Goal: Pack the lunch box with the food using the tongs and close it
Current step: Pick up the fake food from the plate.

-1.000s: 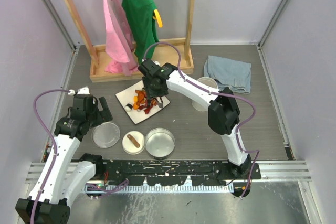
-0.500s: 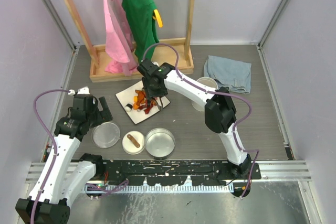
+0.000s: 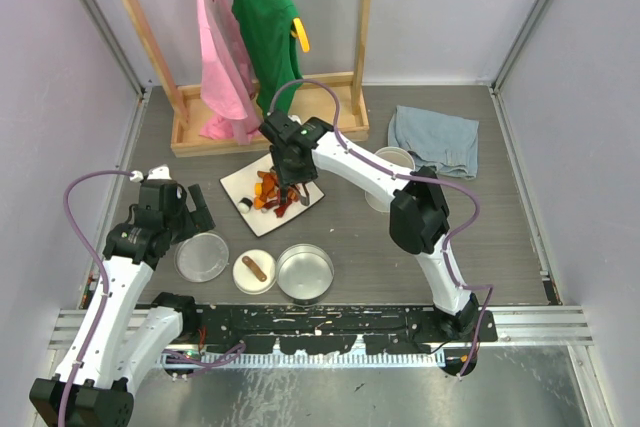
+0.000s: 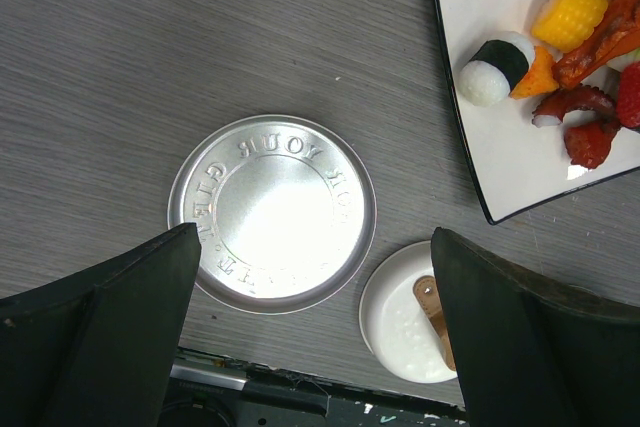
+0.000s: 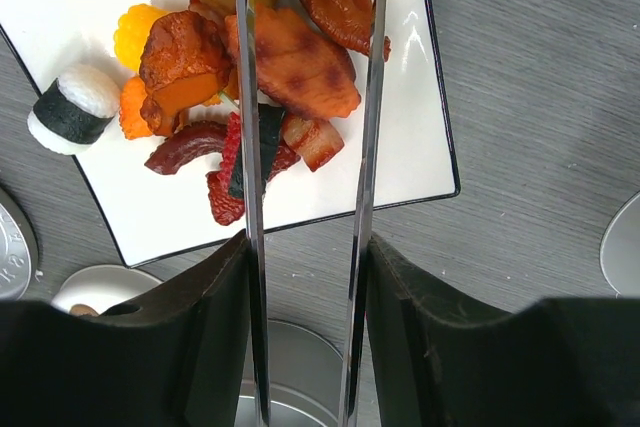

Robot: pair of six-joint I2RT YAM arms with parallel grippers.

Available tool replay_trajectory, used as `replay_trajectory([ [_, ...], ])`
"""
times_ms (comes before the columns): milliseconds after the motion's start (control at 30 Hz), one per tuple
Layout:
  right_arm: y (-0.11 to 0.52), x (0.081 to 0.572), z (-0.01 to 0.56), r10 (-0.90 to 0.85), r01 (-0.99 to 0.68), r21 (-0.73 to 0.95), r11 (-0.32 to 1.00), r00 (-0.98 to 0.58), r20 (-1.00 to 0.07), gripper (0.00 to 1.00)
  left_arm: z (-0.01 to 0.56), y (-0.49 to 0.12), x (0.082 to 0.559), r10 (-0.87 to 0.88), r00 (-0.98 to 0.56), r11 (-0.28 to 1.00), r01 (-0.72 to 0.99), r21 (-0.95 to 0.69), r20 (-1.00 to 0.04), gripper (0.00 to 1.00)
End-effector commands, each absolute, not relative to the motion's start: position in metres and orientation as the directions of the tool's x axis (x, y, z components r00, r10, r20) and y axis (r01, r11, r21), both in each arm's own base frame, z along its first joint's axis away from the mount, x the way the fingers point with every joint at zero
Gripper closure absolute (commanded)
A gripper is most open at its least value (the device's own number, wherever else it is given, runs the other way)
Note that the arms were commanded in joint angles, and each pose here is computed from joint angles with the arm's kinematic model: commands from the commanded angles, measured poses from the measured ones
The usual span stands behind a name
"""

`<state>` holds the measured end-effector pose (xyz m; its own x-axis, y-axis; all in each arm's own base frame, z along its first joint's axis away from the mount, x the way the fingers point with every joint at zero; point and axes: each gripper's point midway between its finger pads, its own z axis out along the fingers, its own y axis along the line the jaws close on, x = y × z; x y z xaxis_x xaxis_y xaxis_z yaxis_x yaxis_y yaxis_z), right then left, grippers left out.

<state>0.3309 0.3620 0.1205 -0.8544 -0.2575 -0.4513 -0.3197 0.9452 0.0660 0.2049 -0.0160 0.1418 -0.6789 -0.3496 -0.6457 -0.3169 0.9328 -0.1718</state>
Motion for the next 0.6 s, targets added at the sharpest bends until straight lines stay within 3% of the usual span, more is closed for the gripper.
replay_trajectory([
  [0, 0.3606, 0.3394, 0.1479, -0.232, -0.310, 0.071, 0.948, -0.827, -0.511, 0.51, 0.1501, -0.0165, 0.2135, -0.364, -0.642, 0.928, -0.316, -0.199, -0.675, 0.00],
  [567, 0.3663, 0.3423, 0.1397, -0.263, -0.329, 0.055, 0.943, -0.833, -0.487, 0.47, 0.1505, -0.0157, 0.2138, -0.364, -0.639, 0.927, -0.319, -0.197, -0.677, 0.00],
])
